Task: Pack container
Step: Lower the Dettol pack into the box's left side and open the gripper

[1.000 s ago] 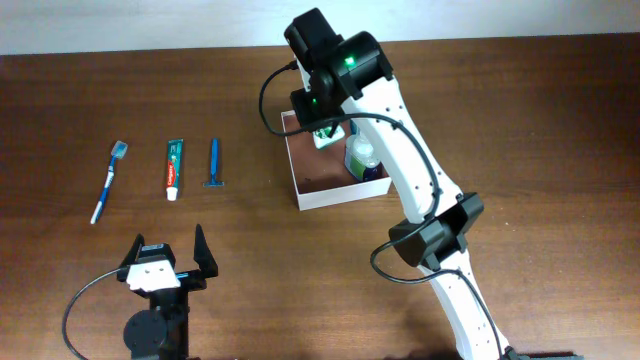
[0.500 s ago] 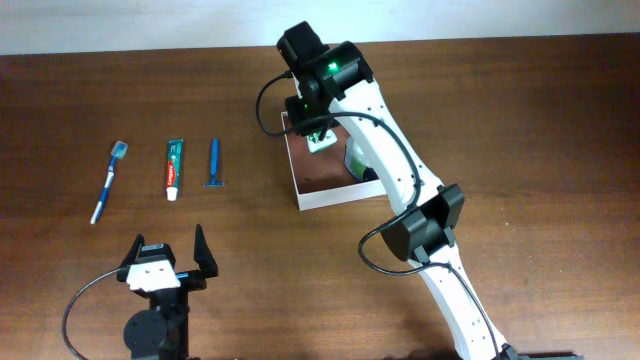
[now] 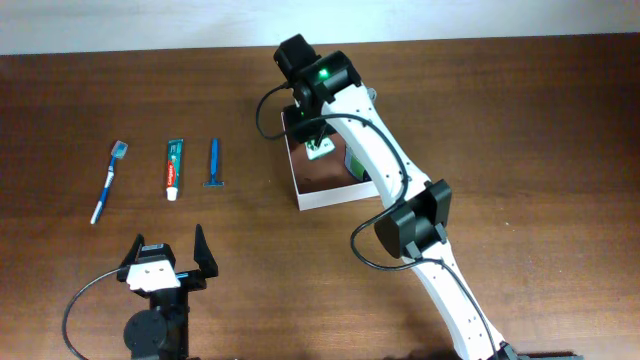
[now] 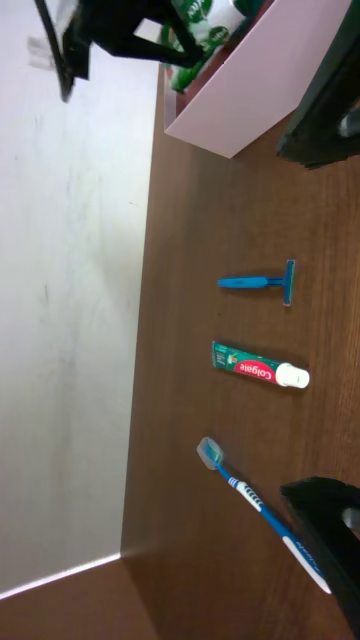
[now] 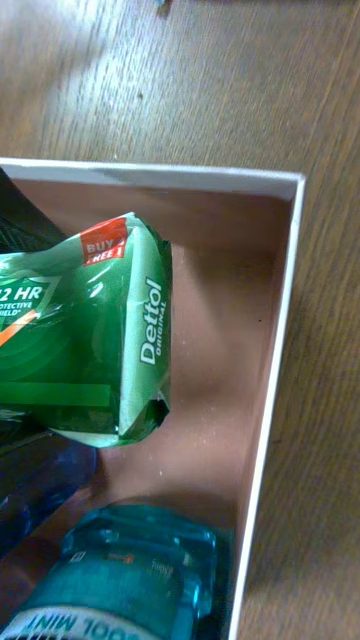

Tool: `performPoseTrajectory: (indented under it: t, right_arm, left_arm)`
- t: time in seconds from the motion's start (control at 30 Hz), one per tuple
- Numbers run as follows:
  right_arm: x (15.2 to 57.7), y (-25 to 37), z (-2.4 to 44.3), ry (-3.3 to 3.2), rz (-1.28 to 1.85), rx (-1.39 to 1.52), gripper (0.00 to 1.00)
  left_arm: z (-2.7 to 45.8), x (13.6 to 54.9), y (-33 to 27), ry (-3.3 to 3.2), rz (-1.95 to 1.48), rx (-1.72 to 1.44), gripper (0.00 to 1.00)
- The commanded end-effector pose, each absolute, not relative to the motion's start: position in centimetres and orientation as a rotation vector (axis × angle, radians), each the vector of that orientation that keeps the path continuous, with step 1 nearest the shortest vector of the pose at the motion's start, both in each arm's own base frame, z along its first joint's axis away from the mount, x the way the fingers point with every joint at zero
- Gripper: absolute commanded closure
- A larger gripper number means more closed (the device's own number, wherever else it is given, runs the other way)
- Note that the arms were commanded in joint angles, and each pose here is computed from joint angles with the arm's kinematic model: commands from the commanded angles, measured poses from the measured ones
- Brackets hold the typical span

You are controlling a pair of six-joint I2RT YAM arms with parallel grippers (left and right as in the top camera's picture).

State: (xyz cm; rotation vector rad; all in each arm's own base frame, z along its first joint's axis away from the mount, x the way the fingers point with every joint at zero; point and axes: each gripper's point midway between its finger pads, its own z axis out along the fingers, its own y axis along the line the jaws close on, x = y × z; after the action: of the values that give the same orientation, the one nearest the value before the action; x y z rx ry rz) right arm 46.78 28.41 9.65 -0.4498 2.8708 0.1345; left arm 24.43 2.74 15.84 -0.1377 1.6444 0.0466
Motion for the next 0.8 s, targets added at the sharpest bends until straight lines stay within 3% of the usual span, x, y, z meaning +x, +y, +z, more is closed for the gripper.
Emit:
performPoseTrajectory:
  t: [0.0, 0.23, 0.77]
  right_arm:
    - [47.1, 27.9, 8.7, 2.882, 0.105, -0.426, 0.66]
    - [48.0, 26.2, 6.5, 2.924, 0.074, -0.383, 0.66]
    - [49.6, 24.5, 6.3, 2.913, 0.084, -0.318, 0.63]
  left_arm:
    - [15.6, 24.4, 2.9, 1.643, 0.045, -0.151, 0.01]
    - [15.6, 24.4, 2.9, 1.643, 0.045, -0.151, 0.01]
    - [15.6, 24.4, 2.9, 1.643, 0.045, -0.151, 0.01]
